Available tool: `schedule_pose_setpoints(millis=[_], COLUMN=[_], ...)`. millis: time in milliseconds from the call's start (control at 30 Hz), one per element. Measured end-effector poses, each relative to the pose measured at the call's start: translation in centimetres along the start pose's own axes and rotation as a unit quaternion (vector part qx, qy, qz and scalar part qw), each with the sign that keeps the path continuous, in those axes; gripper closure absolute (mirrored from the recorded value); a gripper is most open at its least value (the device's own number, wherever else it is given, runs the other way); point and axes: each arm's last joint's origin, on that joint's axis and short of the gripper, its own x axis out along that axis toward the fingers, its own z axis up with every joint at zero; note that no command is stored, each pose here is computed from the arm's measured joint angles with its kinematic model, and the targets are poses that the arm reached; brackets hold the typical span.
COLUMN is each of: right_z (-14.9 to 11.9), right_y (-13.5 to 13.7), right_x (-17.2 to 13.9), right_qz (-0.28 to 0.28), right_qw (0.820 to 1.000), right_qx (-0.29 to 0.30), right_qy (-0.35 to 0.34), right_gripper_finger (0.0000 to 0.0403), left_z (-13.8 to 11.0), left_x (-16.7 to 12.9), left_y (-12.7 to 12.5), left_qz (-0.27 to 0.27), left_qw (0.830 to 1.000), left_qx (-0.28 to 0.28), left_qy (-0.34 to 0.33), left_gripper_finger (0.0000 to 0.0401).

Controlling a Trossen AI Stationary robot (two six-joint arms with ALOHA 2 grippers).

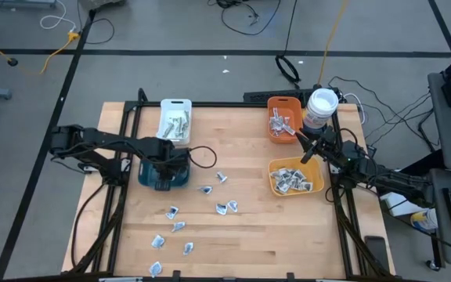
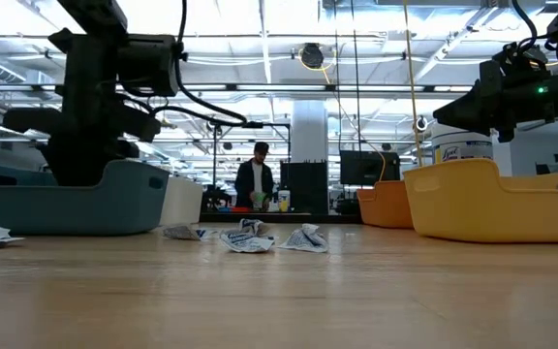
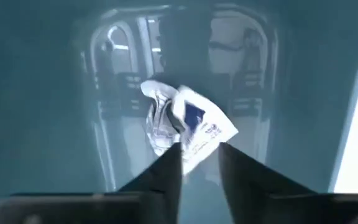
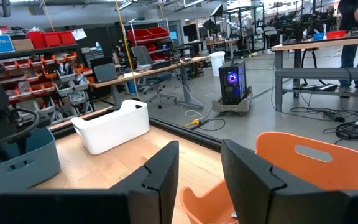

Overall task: Pick & Place First Aid Supplies
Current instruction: Put the alcohol pad into the blue bin

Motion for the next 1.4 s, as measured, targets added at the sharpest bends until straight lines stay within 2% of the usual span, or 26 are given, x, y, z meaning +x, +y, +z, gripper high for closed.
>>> schedule_pose_setpoints(millis=[200, 300, 433, 500, 733, 1100, 1400], right_z=[0.0, 0.0, 0.0, 0.0, 0.0, 0.0, 0.0], right_y=[0.0, 0.0, 0.0, 0.0, 0.0, 0.0, 0.0], right_x=[0.0, 0.0, 0.0, 0.0, 0.0, 0.0, 0.0], right_qz=[0.000, 0.000, 0.000, 0.000, 0.000, 0.000, 0.000], right_qw=[1.000, 1.000, 1.000, 1.000, 1.000, 1.000, 1.000], right_qx=[0.000, 0.000, 0.000, 0.000, 0.000, 0.000, 0.000], right_qy=[0.000, 0.000, 0.000, 0.000, 0.000, 0.000, 0.000], right_gripper_finger=[0.0287, 0.0286, 0.0286, 0.0286, 0.0287, 0.0286, 0.0287], left_z=[0.2, 0.5, 1.2, 1.4, 2.6, 9.6, 15.5], left_x=[-1.1, -2.3, -3.5, -4.1, -6.2, -7.2, -7.5], left_y=[0.0, 0.0, -0.3, -0.6, -1.8, -5.1, -7.6], left_qz=[-0.002, -0.003, -0.002, 0.003, 0.025, 0.022, 0.012], left_qw=[1.000, 0.999, 0.992, 0.988, 0.983, 0.973, 0.966], left_qx=[0.020, 0.049, 0.125, 0.153, 0.182, 0.230, 0.256], left_qy=[0.012, 0.018, 0.008, 0.006, -0.018, -0.013, -0.043], left_gripper_finger=[0.0193, 0.0163, 0.0143, 0.0138, 0.0146, 0.0147, 0.0152])
